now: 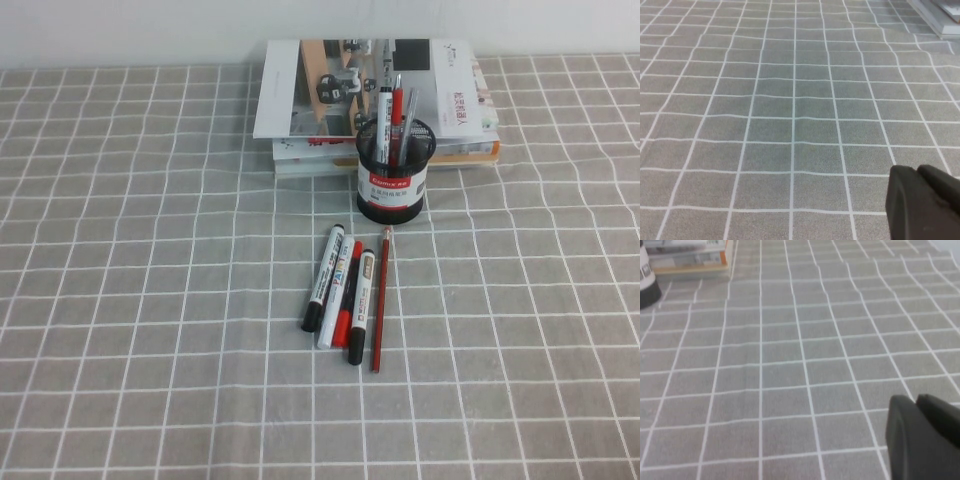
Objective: Put the pen into the pen holder
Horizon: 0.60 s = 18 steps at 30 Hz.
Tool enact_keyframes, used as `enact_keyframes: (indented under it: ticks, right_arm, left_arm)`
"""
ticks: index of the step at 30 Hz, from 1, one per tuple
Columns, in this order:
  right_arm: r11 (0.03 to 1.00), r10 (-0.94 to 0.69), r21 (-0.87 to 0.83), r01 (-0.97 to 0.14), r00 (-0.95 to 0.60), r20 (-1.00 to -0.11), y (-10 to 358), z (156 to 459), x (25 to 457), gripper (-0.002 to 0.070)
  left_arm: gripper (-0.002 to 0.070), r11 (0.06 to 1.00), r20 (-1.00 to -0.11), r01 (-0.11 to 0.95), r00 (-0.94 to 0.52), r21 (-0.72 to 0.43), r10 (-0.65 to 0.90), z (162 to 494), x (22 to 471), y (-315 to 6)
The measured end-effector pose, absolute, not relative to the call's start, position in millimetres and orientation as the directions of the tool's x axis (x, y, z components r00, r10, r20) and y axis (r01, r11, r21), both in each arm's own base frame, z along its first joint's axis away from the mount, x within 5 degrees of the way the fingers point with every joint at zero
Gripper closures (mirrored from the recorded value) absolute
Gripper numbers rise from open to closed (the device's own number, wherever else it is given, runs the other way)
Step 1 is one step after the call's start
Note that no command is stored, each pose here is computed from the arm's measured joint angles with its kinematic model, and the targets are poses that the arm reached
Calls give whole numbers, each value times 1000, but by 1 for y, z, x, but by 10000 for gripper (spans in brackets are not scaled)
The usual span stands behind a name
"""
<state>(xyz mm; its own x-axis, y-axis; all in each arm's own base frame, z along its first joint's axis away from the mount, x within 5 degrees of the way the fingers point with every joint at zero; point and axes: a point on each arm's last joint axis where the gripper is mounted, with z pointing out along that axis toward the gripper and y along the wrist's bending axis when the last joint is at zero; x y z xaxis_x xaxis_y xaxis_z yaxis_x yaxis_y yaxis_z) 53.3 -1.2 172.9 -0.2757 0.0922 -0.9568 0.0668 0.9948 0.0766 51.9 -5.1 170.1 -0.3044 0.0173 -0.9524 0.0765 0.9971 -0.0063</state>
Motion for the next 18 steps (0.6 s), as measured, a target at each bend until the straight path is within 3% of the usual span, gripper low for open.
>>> enact_keyframes:
  ticks: [18]
  right_arm:
    - [995, 93, 84, 44, -293, -952, 0, 172, 53, 689]
  left_arm:
    - [678, 997, -952, 76, -304, -4, 19, 170, 52, -5]
